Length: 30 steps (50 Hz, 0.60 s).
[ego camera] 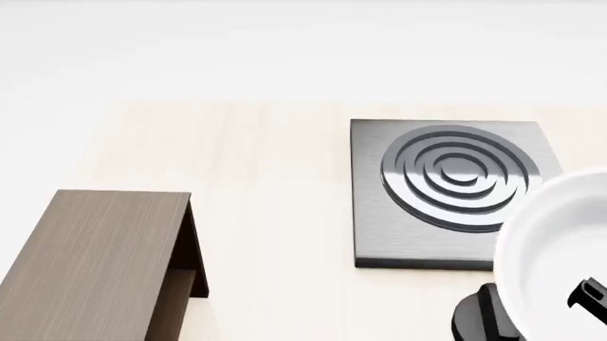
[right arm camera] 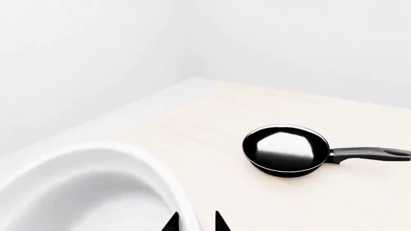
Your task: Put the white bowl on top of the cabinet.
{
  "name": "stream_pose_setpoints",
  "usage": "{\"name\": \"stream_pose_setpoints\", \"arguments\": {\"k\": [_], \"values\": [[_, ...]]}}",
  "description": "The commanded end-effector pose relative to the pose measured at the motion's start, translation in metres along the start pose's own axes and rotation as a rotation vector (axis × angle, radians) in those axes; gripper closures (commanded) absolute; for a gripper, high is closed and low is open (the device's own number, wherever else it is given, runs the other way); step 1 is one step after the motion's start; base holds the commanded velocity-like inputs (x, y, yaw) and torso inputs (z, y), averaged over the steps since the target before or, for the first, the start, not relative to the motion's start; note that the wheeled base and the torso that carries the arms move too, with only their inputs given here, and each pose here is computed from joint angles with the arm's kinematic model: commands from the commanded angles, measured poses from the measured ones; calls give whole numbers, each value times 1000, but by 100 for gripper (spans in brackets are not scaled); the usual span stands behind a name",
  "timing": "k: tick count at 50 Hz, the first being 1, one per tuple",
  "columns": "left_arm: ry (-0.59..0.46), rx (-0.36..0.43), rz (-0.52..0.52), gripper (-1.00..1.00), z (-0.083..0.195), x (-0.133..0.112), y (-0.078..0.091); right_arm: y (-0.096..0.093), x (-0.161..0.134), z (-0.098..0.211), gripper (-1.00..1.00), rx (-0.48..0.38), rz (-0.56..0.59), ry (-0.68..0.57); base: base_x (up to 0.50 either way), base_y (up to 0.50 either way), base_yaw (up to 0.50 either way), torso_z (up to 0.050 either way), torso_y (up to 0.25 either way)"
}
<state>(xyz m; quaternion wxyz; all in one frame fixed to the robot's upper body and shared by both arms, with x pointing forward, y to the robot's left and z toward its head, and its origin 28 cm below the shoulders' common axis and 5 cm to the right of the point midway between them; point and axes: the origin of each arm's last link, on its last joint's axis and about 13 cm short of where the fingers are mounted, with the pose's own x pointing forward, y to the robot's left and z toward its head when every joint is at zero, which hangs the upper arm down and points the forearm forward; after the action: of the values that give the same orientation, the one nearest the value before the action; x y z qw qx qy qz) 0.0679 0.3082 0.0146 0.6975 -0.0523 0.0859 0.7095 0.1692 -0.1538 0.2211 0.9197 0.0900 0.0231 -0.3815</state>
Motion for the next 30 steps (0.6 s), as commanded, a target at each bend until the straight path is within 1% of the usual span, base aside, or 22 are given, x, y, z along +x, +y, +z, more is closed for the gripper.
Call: {"name": "stream_pose_setpoints", "arguments": {"k": [1,7,9,14,17,23,24,27,29,30], "values": [[1,0,-1,-100,0,0,-1,16,-2,8,100,7,107,-11,0,0,0,0,0],[2,0,-1,-100,0,0,0,31,2,13,100,-5,159,-10,0,0,0,0,2],[1,-1,0,-100,0,0,0,39,4,19,100,-24,184,-22,0,0,0,0,0],[2,-4,2,-100,1,0,1,56,9,23,100,-36,232,-8,0,0,0,0,2],[3,-5,3,-100,1,0,1,63,11,23,100,-69,251,-15,0,0,0,0,0],[3,-4,2,-100,0,0,1,74,14,27,100,-97,281,-13,0,0,0,0,2],[3,-3,2,-100,0,0,1,76,14,28,100,-98,288,4,0,0,0,0,0],[4,-3,2,-100,0,0,1,81,17,30,100,-55,324,64,0,0,0,0,0],[3,-3,1,-100,0,0,0,84,19,31,100,-67,326,56,0,0,0,0,5],[3,-2,1,-100,0,0,0,87,20,31,100,-75,353,82,0,0,0,0,0]]}}
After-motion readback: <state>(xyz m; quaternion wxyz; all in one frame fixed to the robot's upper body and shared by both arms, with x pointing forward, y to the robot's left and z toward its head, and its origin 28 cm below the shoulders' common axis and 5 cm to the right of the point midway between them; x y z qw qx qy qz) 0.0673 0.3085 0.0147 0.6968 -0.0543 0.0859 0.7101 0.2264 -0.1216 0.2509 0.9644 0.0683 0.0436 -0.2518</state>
